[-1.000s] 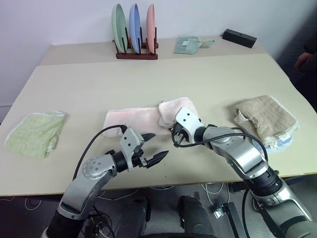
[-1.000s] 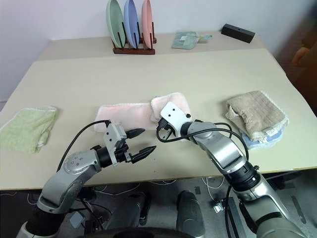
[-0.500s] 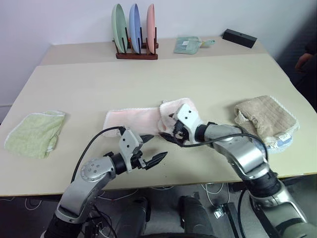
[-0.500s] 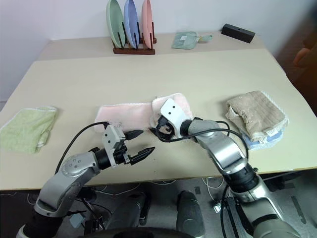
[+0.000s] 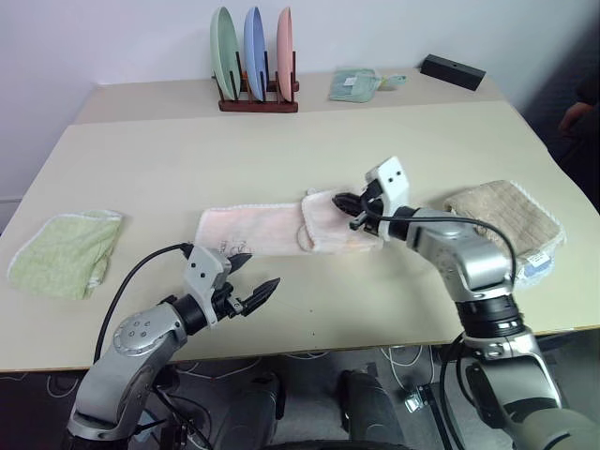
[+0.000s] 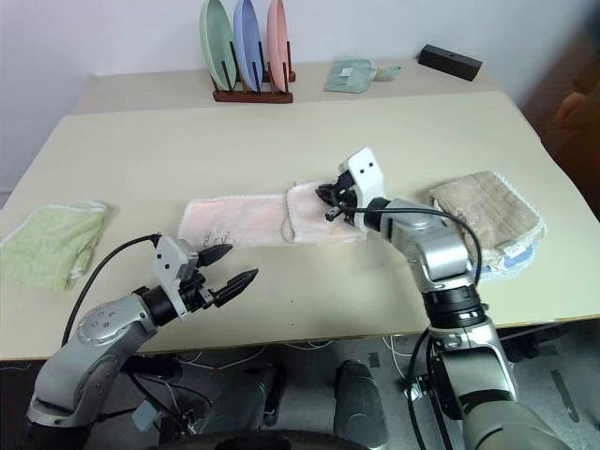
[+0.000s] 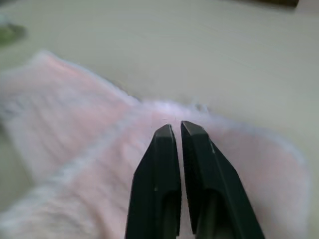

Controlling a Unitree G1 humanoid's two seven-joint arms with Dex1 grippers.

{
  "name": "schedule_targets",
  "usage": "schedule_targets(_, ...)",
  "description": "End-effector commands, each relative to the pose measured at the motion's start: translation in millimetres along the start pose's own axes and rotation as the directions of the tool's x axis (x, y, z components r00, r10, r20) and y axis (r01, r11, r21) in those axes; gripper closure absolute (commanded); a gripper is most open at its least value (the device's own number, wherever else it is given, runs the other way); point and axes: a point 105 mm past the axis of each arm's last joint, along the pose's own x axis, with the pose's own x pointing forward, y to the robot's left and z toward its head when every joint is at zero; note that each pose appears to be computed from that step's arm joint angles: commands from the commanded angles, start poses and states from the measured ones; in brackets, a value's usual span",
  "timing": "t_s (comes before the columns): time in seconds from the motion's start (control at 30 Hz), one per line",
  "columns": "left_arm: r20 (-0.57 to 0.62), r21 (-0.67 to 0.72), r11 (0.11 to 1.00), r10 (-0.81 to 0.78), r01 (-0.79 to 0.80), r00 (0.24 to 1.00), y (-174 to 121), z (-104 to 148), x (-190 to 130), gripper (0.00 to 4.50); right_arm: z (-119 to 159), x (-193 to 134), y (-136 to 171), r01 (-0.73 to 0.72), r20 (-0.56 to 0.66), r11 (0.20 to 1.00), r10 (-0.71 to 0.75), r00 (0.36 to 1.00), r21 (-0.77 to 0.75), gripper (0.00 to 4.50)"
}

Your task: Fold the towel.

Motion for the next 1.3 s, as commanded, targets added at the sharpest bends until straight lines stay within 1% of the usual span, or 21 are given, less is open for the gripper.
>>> schedule_targets(0.03, 0.039, -0.001, 0.999, 0.032, -0.032, 0.999, -2.4, 8.2, -4.2, 0.59, -21.8, 11.5, 14.6, -0.057, -0.055, 0.993, 0.052, 0.997, -0.1, 4.45)
schedule_targets(0.13, 0.049, -0.019, 0.998, 0.068, -0.068, 0.996, -1.4, 7.1, -7.1, 0.59, -41.5, 13.9, 22.5, -0.091, -0.117, 0.983, 0.073, 0.99, -0.162, 4.45)
schedule_targets(0.17, 0.05, -0.024, 0.997, 0.079, -0.078, 0.996, -1.0, 6.8, -7.9, 0.59, -44.7, 13.8, 23.2, -0.096, -0.125, 0.98, 0.074, 0.989, -0.176, 4.45)
schedule_targets(0.2, 0.053, -0.043, 0.994, 0.103, -0.101, 0.993, 0.5, 5.8, -9.2, 0.59, -41.9, 13.5, 20.9, -0.083, -0.108, 0.98, 0.064, 0.992, -0.182, 4.45)
schedule_targets(0.27, 0.05, -0.077, 0.987, 0.148, -0.144, 0.988, 3.6, 3.4, -12.7, 0.59, -24.8, 12.3, 14.7, -0.046, -0.033, 0.984, 0.041, 0.999, -0.173, 4.45)
schedule_targets(0.37, 0.03, -0.145, 0.967, 0.215, -0.209, 0.976, 7.3, -3.1, -19.3, 0.59, 11.2, 4.8, 4.8, -0.018, 0.093, 0.985, 0.034, 0.995, -0.169, 4.45)
schedule_targets(0.4, 0.024, -0.184, 0.955, 0.243, -0.234, 0.97, 8.8, -5.5, -22.0, 0.34, 23.6, 0.7, 2.9, -0.019, 0.129, 0.982, 0.043, 0.991, -0.186, 3.92)
schedule_targets(0.43, 0.02, -0.248, 0.926, 0.299, -0.285, 0.954, 14.1, -8.1, -26.1, 0.04, 41.2, -6.1, 3.0, -0.033, 0.172, 0.974, 0.073, 0.982, -0.226, 3.6)
schedule_targets(0.5, -0.006, -0.341, 0.872, 0.373, -0.353, 0.928, 21.4, -13.4, -31.1, 0.0, 62.4, -16.0, 7.6, -0.067, 0.212, 0.955, 0.132, 0.968, -0.29, 2.65)
schedule_targets(0.57, -0.033, -0.398, 0.828, 0.417, -0.394, 0.909, 26.7, -17.1, -31.7, 0.0, 72.0, -22.2, 15.8, -0.109, 0.217, 0.938, 0.187, 0.958, -0.328, 1.56)
schedule_targets(0.63, -0.063, -0.518, 0.733, 0.481, -0.441, 0.874, 36.8, -21.1, -28.1, 0.0, 77.8, -26.6, 27.1, -0.149, 0.216, 0.917, 0.241, 0.946, -0.37, 0.56)
schedule_targets(0.7, -0.094, -0.609, 0.637, 0.535, -0.474, 0.84, 47.5, -22.6, -23.0, 0.0, 79.3, -28.6, 38.1, -0.181, 0.21, 0.897, 0.282, 0.936, -0.403, 0.56)
schedule_targets(0.73, -0.11, -0.631, 0.604, 0.551, -0.487, 0.827, 51.3, -23.1, -21.5, 0.0, 79.1, -29.1, 41.4, -0.19, 0.207, 0.892, 0.294, 0.933, -0.409, 0.56)
schedule_targets(0.87, -0.17, -0.761, 0.434, 0.584, -0.482, 0.794, 66.6, -25.9, -5.5, 0.0, 75.0, -27.3, 51.5, -0.209, 0.205, 0.887, 0.313, 0.927, -0.411, 0.56)
schedule_targets(0.97, -0.229, -0.811, 0.318, 0.6, -0.491, 0.766, 77.7, -30.1, 6.6, 0.0, 70.8, -24.9, 56.3, -0.211, 0.2, 0.884, 0.316, 0.928, -0.417, 0.56)
schedule_targets(1.0, -0.244, -0.815, 0.296, 0.602, -0.497, 0.76, 80.5, -30.9, 9.5, 0.25, 70.1, -24.7, 57.3, -0.21, 0.198, 0.883, 0.316, 0.928, -0.421, 0.53)
schedule_targets(1.07, -0.251, -0.819, 0.286, 0.601, -0.498, 0.759, 83.6, -29.0, 15.2, 0.78, 69.5, -24.5, 59.1, -0.209, 0.198, 0.881, 0.315, 0.928, -0.424, 0.52)
schedule_targets(1.1, -0.244, -0.827, 0.281, 0.601, -0.487, 0.761, 84.3, -26.6, 17.4, 1.22, 69.4, -24.7, 60.0, -0.208, 0.198, 0.881, 0.315, 0.928, -0.425, 0.52)
schedule_targets(1.2, -0.233, -0.833, 0.281, 0.604, -0.477, 0.762, 86.5, -22.5, 20.0, 2.81, 69.7, -25.8, 61.1, -0.204, 0.2, 0.882, 0.311, 0.929, -0.425, 0.52)
schedule_targets(1.23, -0.231, -0.832, 0.283, 0.605, -0.478, 0.762, 87.2, -21.9, 20.1, 3.21, 69.7, -26.1, 61.0, -0.202, 0.201, 0.883, 0.309, 0.93, -0.424, 0.52)
schedule_targets(1.3, -0.204, -0.837, 0.289, 0.623, -0.465, 0.755, 91.1, -16.5, 18.5, 4.18, 69.1, -27.1, 61.6, -0.199, 0.201, 0.884, 0.306, 0.931, -0.424, 0.52)
